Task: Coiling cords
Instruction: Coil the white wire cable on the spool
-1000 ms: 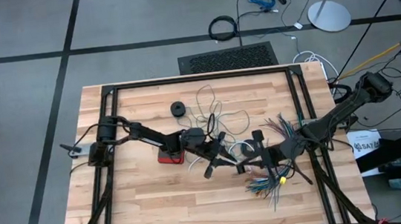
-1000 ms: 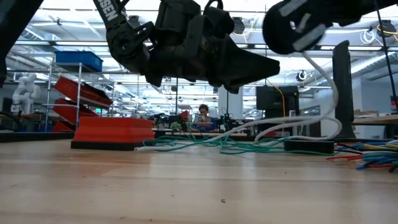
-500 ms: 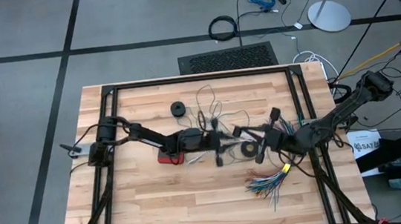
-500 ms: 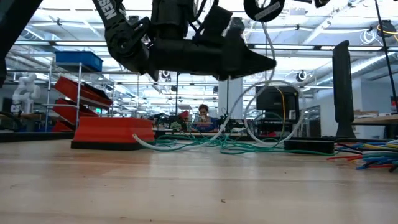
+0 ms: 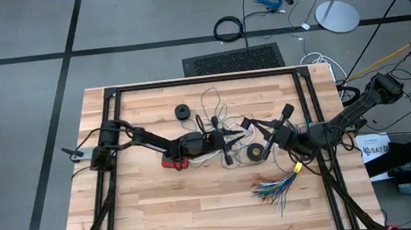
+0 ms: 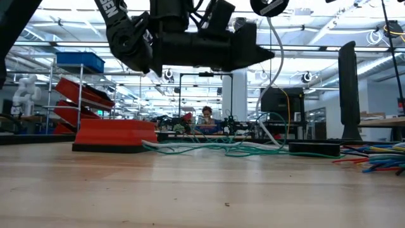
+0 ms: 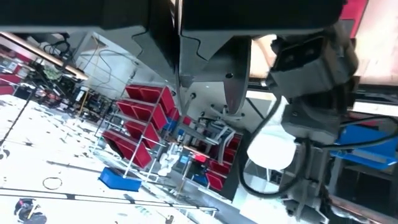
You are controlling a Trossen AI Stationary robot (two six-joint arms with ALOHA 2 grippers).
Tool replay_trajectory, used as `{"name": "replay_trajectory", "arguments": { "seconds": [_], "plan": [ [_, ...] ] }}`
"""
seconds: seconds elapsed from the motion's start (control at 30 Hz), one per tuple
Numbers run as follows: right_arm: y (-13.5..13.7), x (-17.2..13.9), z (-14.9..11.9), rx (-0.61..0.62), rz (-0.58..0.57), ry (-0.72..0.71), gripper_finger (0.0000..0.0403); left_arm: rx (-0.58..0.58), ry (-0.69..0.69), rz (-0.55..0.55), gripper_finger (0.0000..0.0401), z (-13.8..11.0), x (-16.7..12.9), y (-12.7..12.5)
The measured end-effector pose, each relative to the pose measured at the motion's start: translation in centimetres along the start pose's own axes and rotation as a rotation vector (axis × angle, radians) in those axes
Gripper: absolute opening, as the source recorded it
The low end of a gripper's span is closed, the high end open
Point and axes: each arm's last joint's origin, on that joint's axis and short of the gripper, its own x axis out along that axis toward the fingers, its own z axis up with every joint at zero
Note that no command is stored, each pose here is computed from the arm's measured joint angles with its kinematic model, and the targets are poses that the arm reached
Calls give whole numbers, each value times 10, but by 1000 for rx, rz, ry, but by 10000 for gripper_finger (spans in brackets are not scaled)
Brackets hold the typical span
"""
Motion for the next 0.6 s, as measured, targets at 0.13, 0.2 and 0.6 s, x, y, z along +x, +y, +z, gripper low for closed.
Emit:
{"name": "replay_trajectory", "arguments": {
  "seconds": [0.13, 0.2, 0.6],
  "plan": [
    [-2, 2, 1, 22, -17, -9, 0, -7, -31, 8, 74, 9, 6, 1],
    [-4, 3, 3, 41, -29, -21, 0, 1, -46, 23, 74, 14, 10, 1],
    [-14, 7, 11, 80, -73, -94, 0, 49, 2, 56, 74, 28, 26, 3]
  ]
}}
